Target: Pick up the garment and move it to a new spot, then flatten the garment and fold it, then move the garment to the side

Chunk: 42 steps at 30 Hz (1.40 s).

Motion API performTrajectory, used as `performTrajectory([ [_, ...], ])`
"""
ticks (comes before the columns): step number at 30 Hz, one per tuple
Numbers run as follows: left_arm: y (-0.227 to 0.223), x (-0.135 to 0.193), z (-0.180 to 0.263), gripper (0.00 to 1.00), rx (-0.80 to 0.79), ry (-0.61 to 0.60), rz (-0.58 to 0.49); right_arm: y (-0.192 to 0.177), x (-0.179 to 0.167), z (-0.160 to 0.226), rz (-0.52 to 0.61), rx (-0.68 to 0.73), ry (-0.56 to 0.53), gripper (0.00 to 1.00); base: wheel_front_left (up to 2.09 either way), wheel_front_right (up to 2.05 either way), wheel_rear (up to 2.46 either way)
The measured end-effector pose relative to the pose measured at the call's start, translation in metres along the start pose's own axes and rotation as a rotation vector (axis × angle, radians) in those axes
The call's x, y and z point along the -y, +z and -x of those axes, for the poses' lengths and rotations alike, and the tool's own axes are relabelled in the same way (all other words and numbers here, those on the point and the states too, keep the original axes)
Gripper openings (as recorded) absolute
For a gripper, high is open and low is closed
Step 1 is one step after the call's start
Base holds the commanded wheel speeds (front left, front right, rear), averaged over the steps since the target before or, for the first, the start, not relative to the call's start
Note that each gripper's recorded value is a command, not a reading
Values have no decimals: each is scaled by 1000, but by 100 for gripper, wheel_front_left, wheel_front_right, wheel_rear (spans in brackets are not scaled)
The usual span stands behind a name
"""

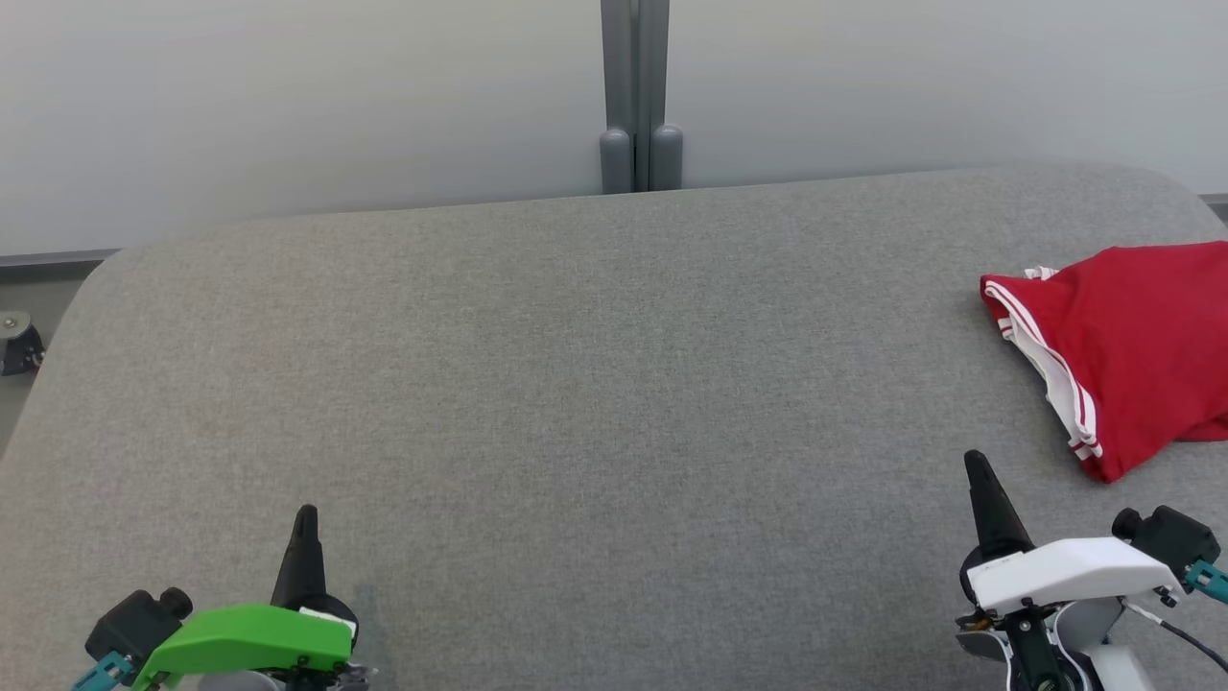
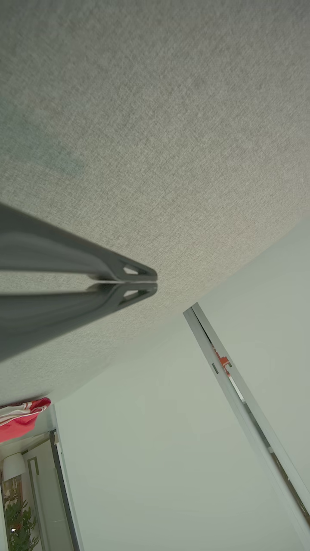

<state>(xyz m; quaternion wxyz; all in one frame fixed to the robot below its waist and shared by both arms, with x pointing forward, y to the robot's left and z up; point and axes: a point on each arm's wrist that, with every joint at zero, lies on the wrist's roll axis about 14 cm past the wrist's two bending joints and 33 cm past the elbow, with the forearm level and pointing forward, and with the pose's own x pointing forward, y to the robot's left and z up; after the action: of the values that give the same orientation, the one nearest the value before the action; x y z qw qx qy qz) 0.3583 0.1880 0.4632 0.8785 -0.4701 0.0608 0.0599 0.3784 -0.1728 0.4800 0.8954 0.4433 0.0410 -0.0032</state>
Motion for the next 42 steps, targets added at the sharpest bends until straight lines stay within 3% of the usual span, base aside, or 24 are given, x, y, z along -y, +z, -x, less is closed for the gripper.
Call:
performTrajectory([
  [42, 19, 17, -15, 0, -2, -79, 374, 21, -1, -5, -413, 29, 14, 0, 0, 0, 0],
])
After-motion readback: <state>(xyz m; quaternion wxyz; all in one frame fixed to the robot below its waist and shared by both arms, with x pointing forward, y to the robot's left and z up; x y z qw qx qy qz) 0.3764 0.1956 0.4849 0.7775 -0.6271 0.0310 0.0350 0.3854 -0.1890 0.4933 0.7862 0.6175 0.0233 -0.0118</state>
